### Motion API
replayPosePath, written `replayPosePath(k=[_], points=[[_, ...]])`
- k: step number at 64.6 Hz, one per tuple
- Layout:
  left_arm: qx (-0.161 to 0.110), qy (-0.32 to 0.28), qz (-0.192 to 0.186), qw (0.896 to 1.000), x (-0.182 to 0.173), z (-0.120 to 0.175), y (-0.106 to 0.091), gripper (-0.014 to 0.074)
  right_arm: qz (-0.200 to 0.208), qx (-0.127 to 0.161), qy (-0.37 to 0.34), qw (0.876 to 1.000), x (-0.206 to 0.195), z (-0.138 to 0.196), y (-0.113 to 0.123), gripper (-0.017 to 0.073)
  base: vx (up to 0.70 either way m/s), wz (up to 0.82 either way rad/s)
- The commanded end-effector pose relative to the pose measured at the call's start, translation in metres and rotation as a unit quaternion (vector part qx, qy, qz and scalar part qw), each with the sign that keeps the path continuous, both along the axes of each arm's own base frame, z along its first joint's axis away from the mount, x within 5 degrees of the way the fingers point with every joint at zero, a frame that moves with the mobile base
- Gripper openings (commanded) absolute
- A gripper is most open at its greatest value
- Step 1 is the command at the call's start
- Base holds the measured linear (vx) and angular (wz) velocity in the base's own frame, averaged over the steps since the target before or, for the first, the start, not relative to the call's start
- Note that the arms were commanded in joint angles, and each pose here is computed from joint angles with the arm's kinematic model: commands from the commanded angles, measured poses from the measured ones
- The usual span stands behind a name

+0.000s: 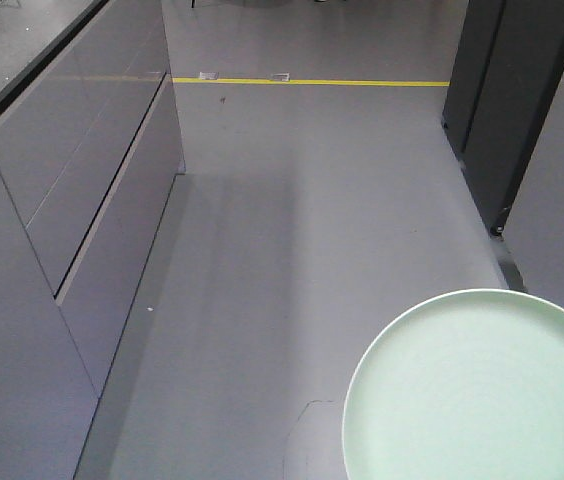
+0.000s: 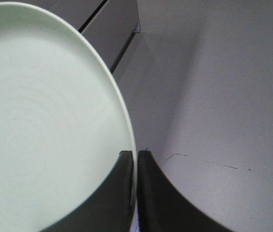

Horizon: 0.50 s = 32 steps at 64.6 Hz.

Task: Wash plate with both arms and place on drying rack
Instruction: 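Hold the plate in the right gripper while driving down the aisle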

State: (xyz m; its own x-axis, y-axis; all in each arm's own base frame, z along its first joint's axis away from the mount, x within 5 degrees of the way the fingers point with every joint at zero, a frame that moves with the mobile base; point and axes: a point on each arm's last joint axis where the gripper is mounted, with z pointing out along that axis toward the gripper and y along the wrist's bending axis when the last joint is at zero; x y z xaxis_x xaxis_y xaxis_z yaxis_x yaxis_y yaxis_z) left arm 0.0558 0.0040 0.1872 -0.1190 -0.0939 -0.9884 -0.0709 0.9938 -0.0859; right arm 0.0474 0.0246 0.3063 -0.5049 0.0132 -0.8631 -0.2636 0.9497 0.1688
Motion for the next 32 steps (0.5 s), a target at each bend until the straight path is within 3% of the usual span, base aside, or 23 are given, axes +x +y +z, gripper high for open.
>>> replayPosePath(k=[1, 32], points=[[-0.001, -0.061, -0.003, 0.998, -0.0018, 0.0179, -0.0006, -0.0006, -0.009, 0.016, -0.043, 0.999, 0.0036, 0.0132, -0.0001, -0.0001, 0.24, -0.04], [-0.001, -0.061, -0.003, 0.998, -0.0018, 0.0179, -0.0006, -0.0006, -0.009, 0.016, -0.043, 0.999, 0.0036, 0.0132, -0.0001, -0.0001, 0.23, -0.06]])
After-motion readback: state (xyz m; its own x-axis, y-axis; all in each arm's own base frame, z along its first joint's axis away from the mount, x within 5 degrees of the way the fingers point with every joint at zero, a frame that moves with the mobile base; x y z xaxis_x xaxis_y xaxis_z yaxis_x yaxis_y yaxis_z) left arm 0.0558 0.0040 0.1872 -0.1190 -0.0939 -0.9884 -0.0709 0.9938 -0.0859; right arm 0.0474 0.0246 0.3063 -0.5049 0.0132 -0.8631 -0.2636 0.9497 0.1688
